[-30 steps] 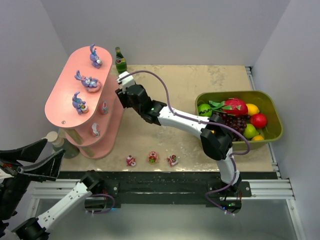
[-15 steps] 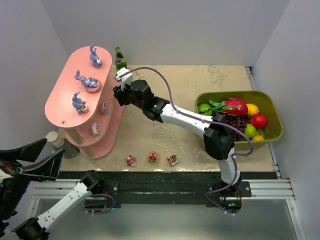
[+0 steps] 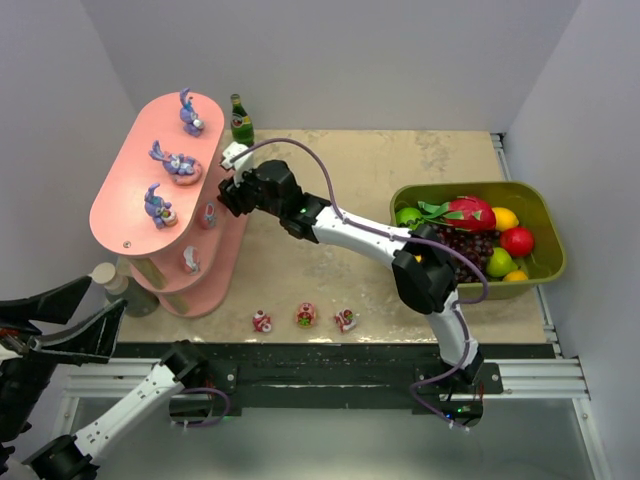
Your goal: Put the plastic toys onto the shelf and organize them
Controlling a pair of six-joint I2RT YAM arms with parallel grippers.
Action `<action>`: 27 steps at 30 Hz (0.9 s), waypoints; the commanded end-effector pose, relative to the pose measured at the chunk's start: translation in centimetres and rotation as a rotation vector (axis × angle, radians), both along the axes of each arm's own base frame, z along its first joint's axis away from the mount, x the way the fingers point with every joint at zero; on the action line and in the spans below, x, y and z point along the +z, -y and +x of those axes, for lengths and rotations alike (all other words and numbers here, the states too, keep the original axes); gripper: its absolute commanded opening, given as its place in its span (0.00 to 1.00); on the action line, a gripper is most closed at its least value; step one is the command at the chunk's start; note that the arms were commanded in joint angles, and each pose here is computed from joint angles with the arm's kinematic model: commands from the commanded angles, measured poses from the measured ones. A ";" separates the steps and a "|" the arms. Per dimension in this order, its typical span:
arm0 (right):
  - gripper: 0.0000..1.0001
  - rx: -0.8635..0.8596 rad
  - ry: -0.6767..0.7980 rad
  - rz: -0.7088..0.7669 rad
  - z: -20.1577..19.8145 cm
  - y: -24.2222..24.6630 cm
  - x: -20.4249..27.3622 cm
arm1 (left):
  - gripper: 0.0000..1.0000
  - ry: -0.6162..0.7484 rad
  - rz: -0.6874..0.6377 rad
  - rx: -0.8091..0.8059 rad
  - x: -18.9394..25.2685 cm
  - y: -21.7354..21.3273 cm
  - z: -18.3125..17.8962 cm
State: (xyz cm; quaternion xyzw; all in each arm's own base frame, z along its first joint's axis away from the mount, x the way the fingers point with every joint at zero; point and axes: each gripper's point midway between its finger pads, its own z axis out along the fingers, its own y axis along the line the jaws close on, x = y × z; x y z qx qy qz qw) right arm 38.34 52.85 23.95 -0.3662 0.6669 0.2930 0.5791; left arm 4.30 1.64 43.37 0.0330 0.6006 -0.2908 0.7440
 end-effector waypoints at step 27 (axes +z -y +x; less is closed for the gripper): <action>0.41 0.115 0.029 0.088 2.8 -2.0 1.7 | 1.00 0.008 0.033 0.010 0.6 0.4 0.6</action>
